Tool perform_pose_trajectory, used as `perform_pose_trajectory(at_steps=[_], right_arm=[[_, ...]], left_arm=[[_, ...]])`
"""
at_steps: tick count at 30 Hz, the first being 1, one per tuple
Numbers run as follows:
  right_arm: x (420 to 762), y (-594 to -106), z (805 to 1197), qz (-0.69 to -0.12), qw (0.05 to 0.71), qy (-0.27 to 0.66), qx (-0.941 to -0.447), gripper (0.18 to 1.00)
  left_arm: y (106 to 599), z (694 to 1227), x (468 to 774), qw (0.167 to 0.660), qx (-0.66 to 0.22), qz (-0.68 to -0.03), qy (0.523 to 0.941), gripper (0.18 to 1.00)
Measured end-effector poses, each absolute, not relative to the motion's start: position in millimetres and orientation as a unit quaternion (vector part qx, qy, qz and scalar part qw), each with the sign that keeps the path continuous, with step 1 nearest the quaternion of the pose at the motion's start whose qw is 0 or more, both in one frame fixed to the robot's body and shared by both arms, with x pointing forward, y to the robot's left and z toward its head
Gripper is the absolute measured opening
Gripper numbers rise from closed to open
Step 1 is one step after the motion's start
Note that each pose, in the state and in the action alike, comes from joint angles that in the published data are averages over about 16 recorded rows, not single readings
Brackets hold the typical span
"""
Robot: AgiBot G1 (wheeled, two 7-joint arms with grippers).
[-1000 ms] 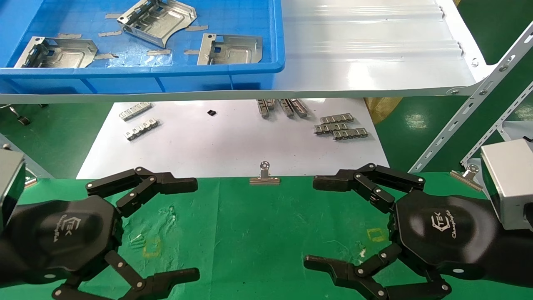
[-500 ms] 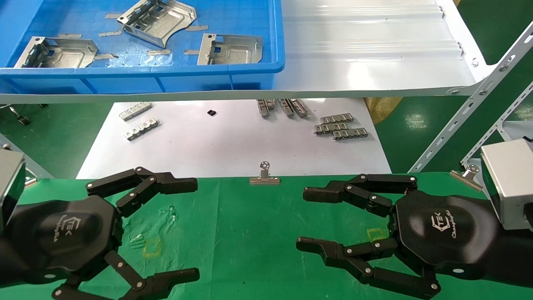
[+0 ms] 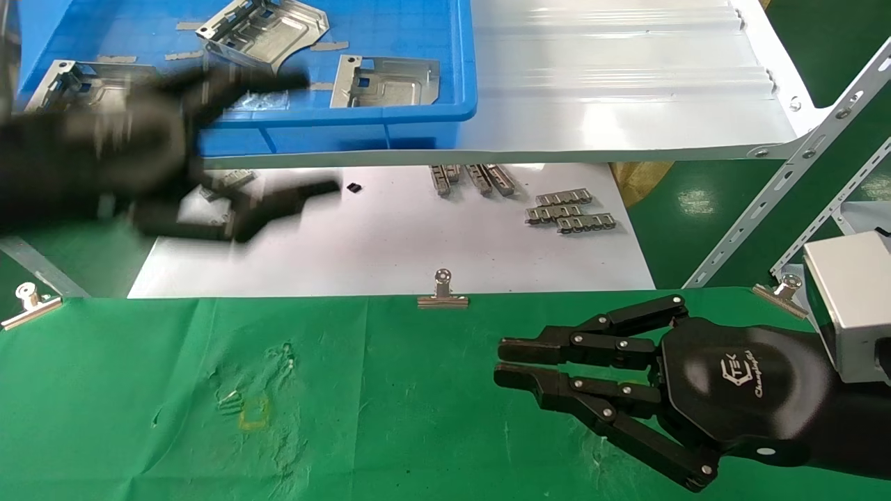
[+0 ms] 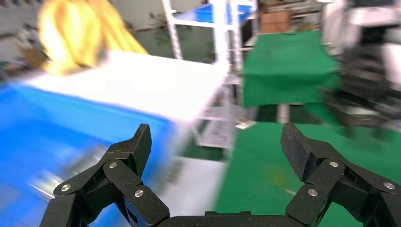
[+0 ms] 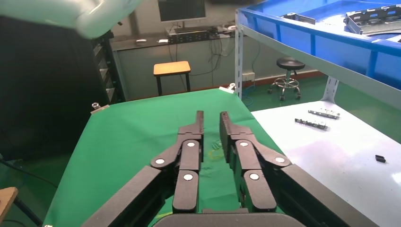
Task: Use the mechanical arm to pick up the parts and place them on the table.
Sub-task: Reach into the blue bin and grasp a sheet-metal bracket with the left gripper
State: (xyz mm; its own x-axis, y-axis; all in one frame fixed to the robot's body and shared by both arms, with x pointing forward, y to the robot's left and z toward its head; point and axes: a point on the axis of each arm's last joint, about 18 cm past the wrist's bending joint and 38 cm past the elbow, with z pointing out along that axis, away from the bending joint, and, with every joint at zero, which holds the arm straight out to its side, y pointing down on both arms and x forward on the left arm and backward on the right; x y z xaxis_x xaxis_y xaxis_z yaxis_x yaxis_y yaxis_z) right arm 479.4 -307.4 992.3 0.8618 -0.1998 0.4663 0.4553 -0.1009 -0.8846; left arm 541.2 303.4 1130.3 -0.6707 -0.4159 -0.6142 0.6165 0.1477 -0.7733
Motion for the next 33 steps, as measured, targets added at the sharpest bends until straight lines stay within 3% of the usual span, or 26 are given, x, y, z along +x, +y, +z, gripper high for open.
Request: perform_pose_trajectory(at_steps=[7,15,24,33], right_arm=[[479,-307,992,-0.247,0.664,-0.091,-0.700,0.249],[479,-307,992,-0.247,0.664,-0.091,-0.700,0.203],[479,-307,992,-0.247,0.664,-0.091,-0.700,0.192],[479,-307,992,-0.247,0.664,-0.091,-0.700,0.192]], left_arm=[[303,1212,608,0.480,-0.022,-0.627,0.613,1.001],[318,1237,667,0.544,-0.150,-0.568,0.598,1.001],[334,1229,691,0.562,-0.225,-0.523,0.600,0.988],[342,1220,694,0.553,-0.249,-0.516,0.604,0.913]])
